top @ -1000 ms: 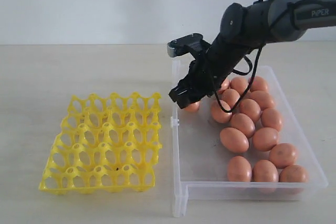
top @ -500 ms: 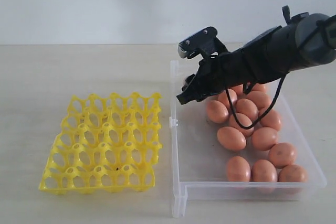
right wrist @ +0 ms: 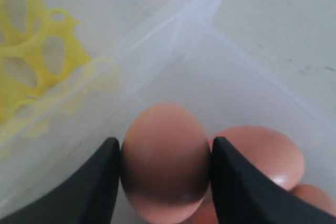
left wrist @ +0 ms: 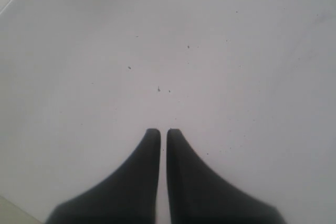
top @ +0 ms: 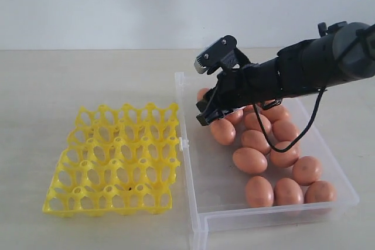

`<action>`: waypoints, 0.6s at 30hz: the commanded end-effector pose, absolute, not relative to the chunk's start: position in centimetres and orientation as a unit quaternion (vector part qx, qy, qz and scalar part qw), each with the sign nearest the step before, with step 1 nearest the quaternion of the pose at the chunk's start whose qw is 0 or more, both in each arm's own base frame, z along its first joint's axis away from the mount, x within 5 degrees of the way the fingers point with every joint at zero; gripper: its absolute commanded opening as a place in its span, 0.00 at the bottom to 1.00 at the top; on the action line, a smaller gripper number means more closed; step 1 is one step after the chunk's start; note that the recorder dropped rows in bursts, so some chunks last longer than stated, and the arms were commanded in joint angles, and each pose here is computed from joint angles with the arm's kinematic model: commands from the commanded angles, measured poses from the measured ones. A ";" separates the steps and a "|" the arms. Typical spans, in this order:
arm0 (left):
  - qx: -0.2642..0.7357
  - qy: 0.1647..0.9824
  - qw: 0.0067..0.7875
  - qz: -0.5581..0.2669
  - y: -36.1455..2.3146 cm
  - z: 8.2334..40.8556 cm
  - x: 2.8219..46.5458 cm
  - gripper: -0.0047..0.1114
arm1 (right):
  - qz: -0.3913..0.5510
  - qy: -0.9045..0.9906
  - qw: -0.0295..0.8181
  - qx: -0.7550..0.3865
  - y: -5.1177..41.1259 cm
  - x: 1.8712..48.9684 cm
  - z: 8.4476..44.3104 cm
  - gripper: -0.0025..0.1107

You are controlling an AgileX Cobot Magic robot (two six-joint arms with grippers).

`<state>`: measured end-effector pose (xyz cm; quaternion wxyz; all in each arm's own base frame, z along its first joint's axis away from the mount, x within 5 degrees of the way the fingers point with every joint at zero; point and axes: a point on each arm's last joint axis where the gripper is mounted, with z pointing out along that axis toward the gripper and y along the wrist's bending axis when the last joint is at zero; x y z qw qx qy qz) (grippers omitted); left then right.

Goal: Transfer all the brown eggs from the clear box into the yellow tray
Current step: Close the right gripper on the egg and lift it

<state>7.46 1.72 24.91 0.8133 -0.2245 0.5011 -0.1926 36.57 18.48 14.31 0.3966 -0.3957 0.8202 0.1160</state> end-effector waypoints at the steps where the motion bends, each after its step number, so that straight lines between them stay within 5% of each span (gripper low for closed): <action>1: -0.225 0.503 0.813 -0.190 1.7 24.8 7.4 0.08 | 0.115 0.815 0.411 -0.392 18.4 37.0 15.3 0.02; 18: -0.225 0.503 0.812 -0.190 1.7 24.8 7.4 0.08 | 0.070 0.812 0.439 -0.378 18.4 37.3 17.8 0.02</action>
